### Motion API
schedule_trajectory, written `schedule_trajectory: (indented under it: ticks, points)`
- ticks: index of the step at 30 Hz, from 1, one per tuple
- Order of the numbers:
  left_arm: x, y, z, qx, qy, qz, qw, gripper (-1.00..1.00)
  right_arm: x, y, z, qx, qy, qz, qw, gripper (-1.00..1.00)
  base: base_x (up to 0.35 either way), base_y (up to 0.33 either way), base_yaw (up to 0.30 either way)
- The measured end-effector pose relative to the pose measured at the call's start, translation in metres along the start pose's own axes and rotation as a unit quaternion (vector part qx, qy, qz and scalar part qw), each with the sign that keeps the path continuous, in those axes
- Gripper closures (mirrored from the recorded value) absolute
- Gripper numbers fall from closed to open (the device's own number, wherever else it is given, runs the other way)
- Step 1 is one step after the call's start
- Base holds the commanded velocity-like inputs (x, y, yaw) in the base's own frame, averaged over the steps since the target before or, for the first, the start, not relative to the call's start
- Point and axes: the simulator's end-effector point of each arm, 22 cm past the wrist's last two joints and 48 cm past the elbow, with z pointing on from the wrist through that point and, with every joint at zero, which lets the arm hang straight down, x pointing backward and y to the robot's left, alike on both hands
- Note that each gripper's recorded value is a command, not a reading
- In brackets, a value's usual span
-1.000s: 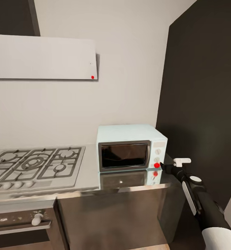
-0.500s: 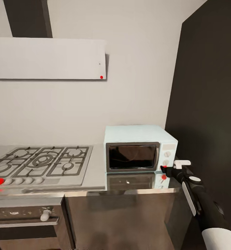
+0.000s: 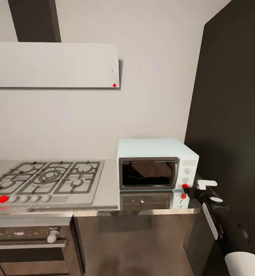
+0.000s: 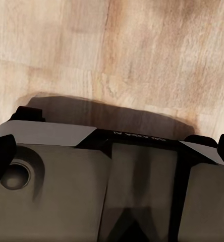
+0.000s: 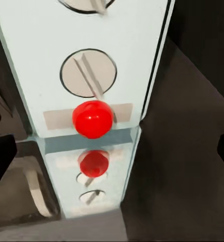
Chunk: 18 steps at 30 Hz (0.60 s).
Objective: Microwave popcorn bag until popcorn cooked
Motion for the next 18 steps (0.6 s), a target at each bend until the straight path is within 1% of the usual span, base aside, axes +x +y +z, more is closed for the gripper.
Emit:
schedule_trajectory:
  ticks: [3, 8, 11, 18]
  points:
    - [0.0, 0.0, 0.0, 0.0, 0.0, 0.0, 1.0, -1.0, 0.012, -0.003, 0.003, 0.005, 0.013, -0.001, 0.9999, -1.0, 0.0, 0.0, 0.0]
    - [0.0, 0.0, 0.0, 0.0, 0.0, 0.0, 1.0, -1.0, 0.015, -0.002, 0.004, 0.004, 0.016, -0.004, 0.9999, -1.0, 0.0, 0.0, 0.0]
    - [-0.001, -0.003, 0.0, 0.004, -0.002, -0.001, 1.0, -1.0, 0.023, -0.001, 0.005, 0.0, 0.025, -0.007, 0.9997, -1.0, 0.0, 0.0, 0.0]
    - [-0.001, -0.003, 0.0, 0.004, -0.002, 0.0, 1.0, -1.0, 0.022, -0.003, 0.005, 0.003, 0.024, -0.01, 0.9997, -1.0, 0.0, 0.0, 0.0]
